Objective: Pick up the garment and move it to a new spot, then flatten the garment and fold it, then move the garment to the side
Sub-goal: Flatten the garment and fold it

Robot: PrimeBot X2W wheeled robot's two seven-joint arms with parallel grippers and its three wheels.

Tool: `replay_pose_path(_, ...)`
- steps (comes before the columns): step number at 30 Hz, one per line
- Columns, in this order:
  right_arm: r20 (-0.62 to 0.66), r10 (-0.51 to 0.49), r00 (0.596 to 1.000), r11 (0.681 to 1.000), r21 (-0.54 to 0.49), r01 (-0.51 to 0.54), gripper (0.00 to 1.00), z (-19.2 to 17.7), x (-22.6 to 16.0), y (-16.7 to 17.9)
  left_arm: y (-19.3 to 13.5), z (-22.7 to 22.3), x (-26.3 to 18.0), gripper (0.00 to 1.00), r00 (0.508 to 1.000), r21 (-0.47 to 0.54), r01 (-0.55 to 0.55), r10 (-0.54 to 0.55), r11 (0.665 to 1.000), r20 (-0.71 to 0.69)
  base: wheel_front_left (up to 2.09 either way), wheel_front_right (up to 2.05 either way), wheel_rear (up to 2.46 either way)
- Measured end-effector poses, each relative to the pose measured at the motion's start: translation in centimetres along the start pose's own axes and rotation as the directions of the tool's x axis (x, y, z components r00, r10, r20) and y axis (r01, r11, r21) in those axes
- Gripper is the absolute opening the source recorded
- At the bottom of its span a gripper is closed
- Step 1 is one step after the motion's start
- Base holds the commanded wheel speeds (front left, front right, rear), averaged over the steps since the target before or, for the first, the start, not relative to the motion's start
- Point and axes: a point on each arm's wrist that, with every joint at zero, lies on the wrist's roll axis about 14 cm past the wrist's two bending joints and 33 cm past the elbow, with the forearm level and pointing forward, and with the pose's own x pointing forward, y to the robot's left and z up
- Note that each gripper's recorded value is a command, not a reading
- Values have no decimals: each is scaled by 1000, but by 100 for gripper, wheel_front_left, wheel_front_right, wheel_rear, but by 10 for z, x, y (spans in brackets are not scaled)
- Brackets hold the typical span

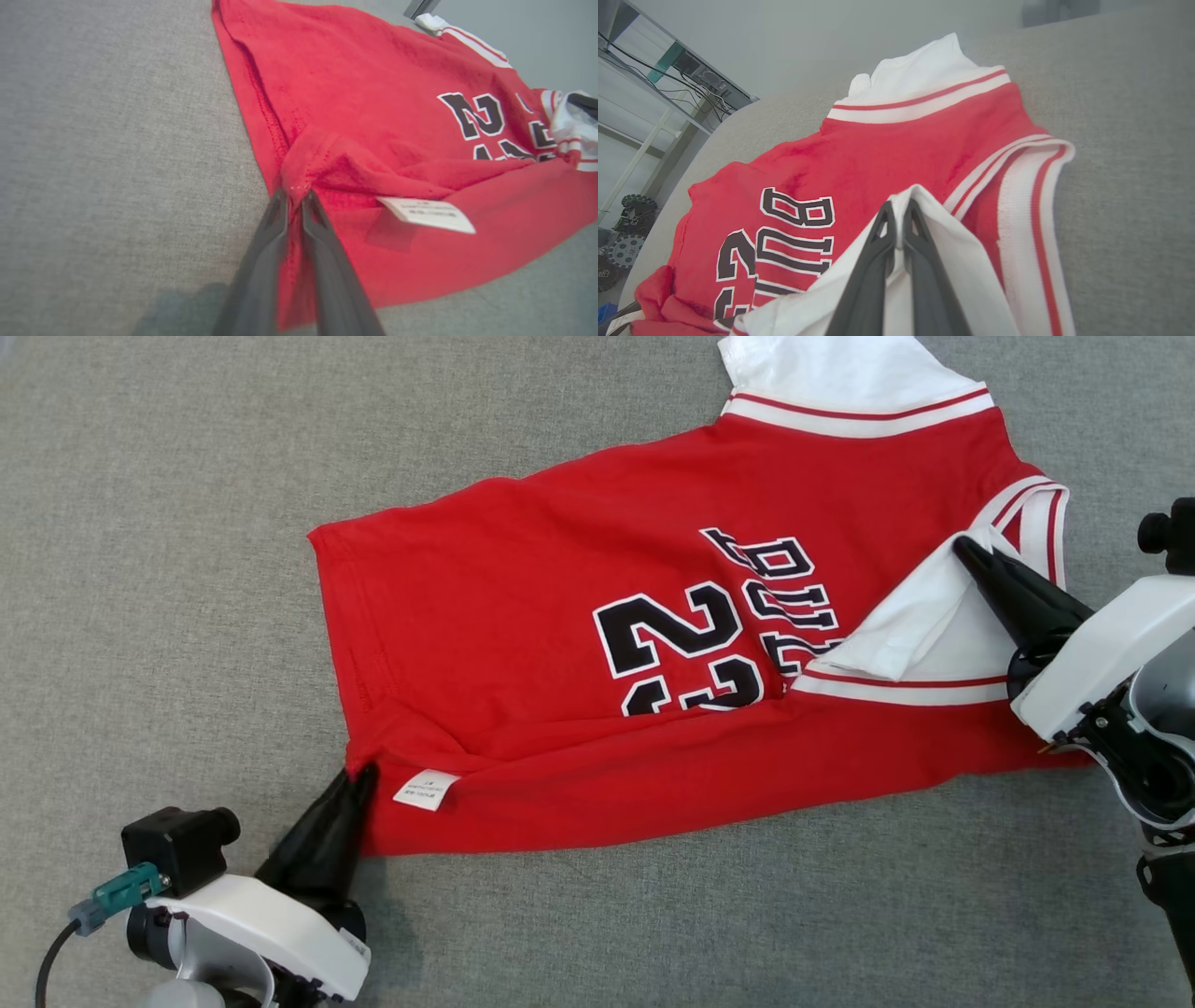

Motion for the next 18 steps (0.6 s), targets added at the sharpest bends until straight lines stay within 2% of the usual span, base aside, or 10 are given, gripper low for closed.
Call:
replay_pose_path(1, 15, -2, 1000, 1000, 2, 2, 100, 1, 0, 0, 0, 1, 0, 100, 1000, -12, -4, 4, 1000, 10, 0, 0, 0)
replay_pose_path(6, 167, -20, 986, 999, 36, 14, 100, 18, -8, -3, 3, 25, 0, 100, 987, -78, -24, 36, 997, 155, 0, 0, 0)
replay_pose_path(9, 266, -40, 963, 999, 41, 30, 100, 24, -21, -2, 7, 49, -2, 100, 958, -108, -45, 73, 993, 277, 0, 0, 0)
replay_pose_path(12, 380, -50, 923, 999, 6, 52, 100, 34, -38, 2, 5, 73, -4, 100, 918, -120, -54, 97, 991, 384, 0, 0, 0)
replay_pose_path(18, 535, -83, 841, 986, -76, 145, 100, 40, -75, 4, -7, 123, -7, 100, 830, -35, -88, 93, 995, 551, 0, 0, 0)
